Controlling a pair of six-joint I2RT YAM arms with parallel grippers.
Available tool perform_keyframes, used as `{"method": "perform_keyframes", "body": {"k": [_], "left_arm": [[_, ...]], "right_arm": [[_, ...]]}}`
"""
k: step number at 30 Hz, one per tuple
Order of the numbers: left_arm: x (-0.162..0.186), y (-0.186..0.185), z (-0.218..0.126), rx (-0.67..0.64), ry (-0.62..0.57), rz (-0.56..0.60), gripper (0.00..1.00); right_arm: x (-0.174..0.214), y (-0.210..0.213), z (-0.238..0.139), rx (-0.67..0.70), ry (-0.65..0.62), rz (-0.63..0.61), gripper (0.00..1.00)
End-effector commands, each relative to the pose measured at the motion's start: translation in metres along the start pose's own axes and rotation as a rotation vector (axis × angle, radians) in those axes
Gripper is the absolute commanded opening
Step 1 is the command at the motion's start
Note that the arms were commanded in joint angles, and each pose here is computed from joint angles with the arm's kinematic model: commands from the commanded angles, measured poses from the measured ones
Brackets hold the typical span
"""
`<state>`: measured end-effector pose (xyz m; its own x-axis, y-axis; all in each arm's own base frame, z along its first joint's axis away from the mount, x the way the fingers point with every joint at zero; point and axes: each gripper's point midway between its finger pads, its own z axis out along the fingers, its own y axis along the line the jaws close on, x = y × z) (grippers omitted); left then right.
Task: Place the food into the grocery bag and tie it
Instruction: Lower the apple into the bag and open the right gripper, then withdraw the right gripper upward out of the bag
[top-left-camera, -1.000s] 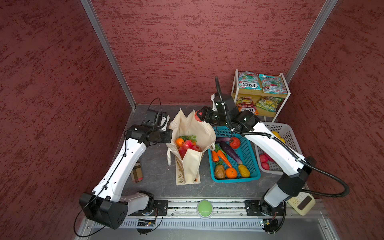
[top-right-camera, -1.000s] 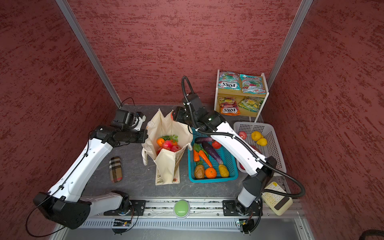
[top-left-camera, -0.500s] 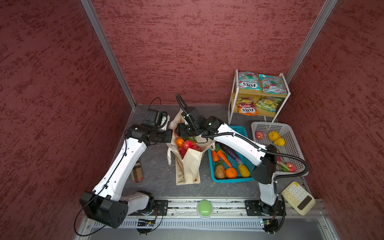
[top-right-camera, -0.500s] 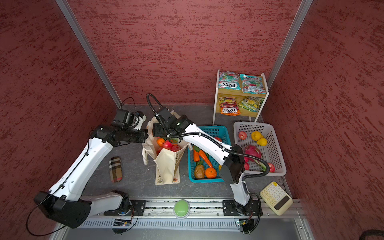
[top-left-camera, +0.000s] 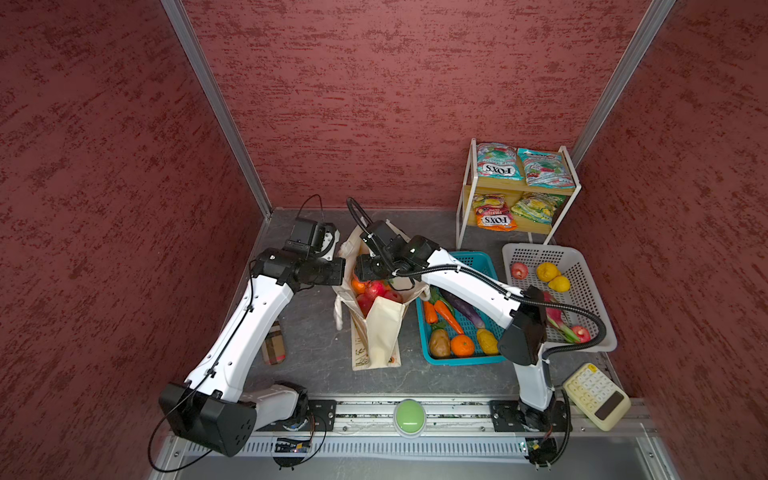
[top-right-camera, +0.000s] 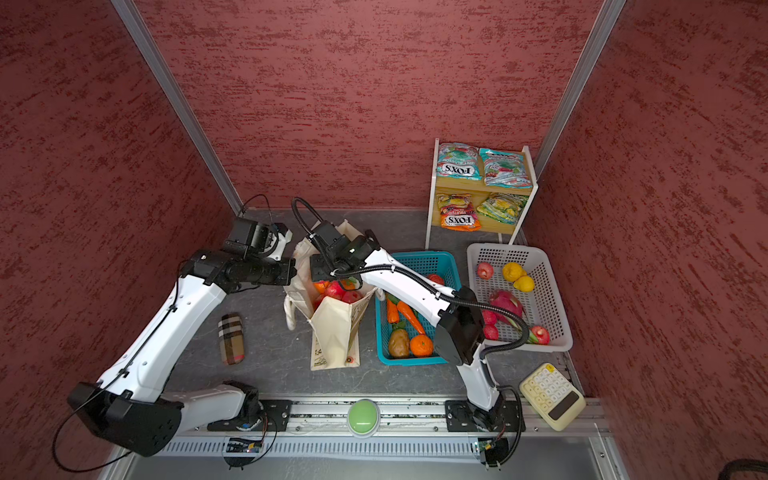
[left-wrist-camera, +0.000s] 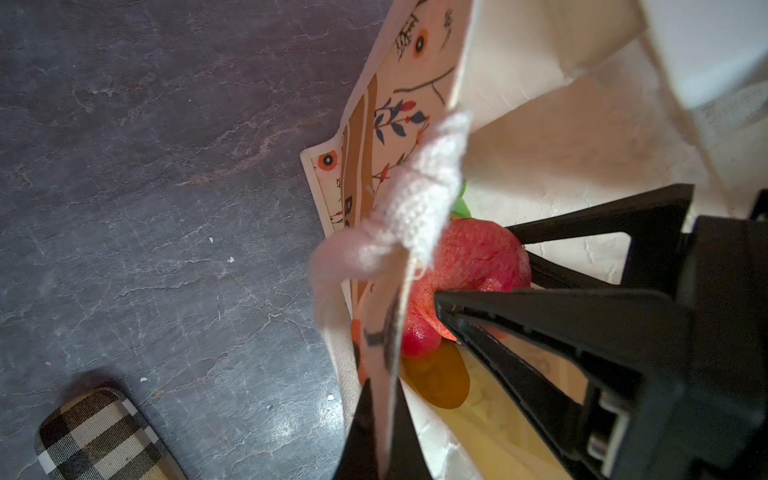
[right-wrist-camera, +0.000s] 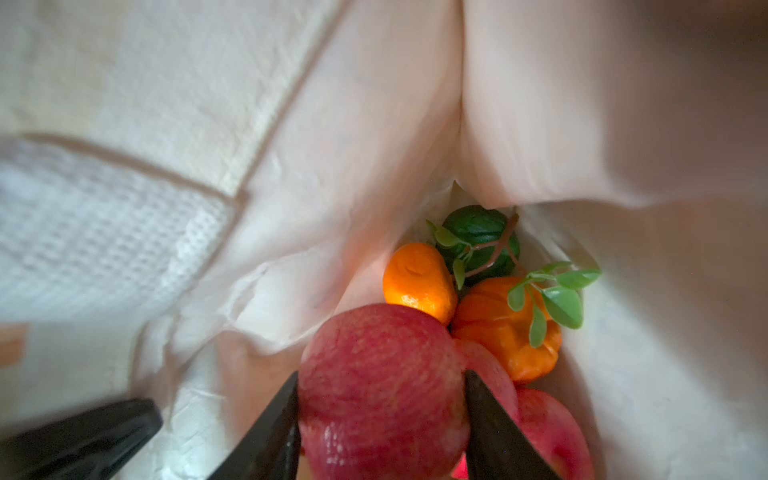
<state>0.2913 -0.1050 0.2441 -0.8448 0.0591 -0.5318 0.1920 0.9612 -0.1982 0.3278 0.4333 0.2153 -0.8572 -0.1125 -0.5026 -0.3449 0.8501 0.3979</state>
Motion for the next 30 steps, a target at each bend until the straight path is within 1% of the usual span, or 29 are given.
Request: {"method": "perform_keyframes", "body": {"k": [1, 7, 12, 13, 17, 21, 24, 27, 30], "left_arm": [[-0.005, -0.004, -0.005, 0.018, -0.025, 0.011, 0.0], [-0.005, -0.004, -0.005, 0.017, -0.025, 0.011, 0.0], [-0.006, -0.004, -0.005, 0.017, -0.027, 0.012, 0.0], [-0.006, -0.004, -0.004, 0.018, -0.025, 0.011, 0.0], [-0.006, -0.004, -0.004, 0.017, -0.024, 0.011, 0.0], [-0.006, -0.004, -0.004, 0.018, -0.026, 0.012, 0.0], [-0.006, -0.004, -0.005, 0.02, -0.028, 0.013, 0.0], [-0.006, -0.004, -0.005, 0.02, -0.031, 0.015, 0.0], [-0.006, -0.005, -0.003, 0.026, -0.034, 0.014, 0.0]], "right_arm": [[0.01, -0.01, 0.014, 0.038, 0.031, -0.008, 0.48], [0.013, -0.013, 0.017, 0.048, 0.04, -0.012, 0.58], [0.0, -0.012, 0.0, 0.065, -0.006, -0.035, 0.83], [-0.004, -0.011, -0.005, 0.072, -0.019, -0.041, 0.98], [-0.02, -0.011, -0.029, 0.108, -0.069, -0.078, 0.99], [-0.045, -0.012, -0.072, 0.165, -0.159, -0.128, 0.99], [-0.07, -0.013, -0.12, 0.211, -0.271, -0.159, 0.99], [-0.095, -0.019, -0.178, 0.261, -0.428, -0.172, 0.99], [-0.11, -0.036, -0.234, 0.347, -0.591, -0.166, 0.99]]}}
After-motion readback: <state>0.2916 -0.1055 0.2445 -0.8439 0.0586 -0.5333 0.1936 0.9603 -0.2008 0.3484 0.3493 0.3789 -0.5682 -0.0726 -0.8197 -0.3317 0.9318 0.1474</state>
